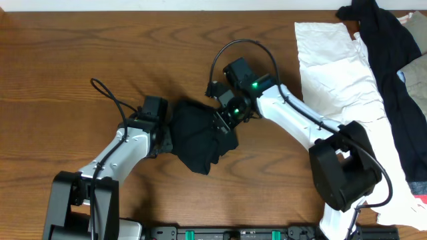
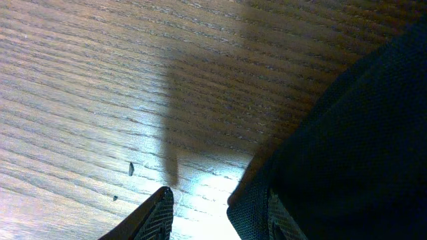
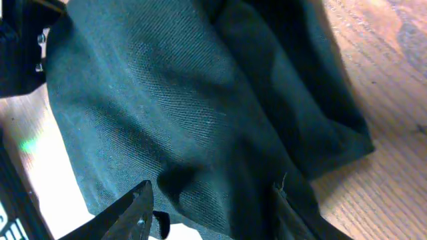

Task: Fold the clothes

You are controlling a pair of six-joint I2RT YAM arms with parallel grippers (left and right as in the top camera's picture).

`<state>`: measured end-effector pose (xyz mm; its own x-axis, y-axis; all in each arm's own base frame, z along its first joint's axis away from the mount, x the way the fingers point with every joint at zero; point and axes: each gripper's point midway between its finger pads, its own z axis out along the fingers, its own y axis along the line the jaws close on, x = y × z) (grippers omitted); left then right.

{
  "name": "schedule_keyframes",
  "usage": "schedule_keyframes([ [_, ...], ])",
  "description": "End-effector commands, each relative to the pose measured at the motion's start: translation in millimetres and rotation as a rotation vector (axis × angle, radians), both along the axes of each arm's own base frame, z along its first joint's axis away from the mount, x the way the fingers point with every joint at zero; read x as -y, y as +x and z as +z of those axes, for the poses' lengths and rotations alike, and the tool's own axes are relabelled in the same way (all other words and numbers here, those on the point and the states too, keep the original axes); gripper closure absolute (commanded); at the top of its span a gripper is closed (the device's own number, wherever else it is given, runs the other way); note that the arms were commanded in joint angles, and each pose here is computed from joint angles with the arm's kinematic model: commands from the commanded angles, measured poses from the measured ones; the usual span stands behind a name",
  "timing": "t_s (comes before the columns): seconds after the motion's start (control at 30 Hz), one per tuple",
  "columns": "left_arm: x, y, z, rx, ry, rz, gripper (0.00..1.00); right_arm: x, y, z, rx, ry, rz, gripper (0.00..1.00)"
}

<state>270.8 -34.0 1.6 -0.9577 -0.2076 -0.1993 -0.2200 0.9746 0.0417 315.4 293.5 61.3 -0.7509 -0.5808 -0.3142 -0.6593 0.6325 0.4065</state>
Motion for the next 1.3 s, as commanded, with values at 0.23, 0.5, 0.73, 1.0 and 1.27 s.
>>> schedule_keyframes([
  [0.23,-9.2,-11.7,-9.3,-0.038,0.041,0.014,0.54,4.1,14.2,-0.8,0.055,-0.036,-0.017,0.99],
  [0.5,-9.2,-11.7,-9.3,-0.038,0.041,0.014,0.55,16.7,69.8,58.2,0.216,0.009,-0.11,0.99],
  [0.73,-9.2,-11.8,-9.3,-0.038,0.041,0.014,0.54,38.7,68.3,9.1,0.167,-0.129,-0.141,0.9],
  [1.0,-10.4,-17.8,-9.9,-0.063,0.046,0.013,0.54,62.2,59.2,-43.8,0.057,-0.26,-0.151,0.6],
  [1.27,-7.9,-4.0,20.6,-0.002,0.041,-0.023,0.37,73.7,69.5,8.2,0.124,-0.215,-0.207,0.57],
])
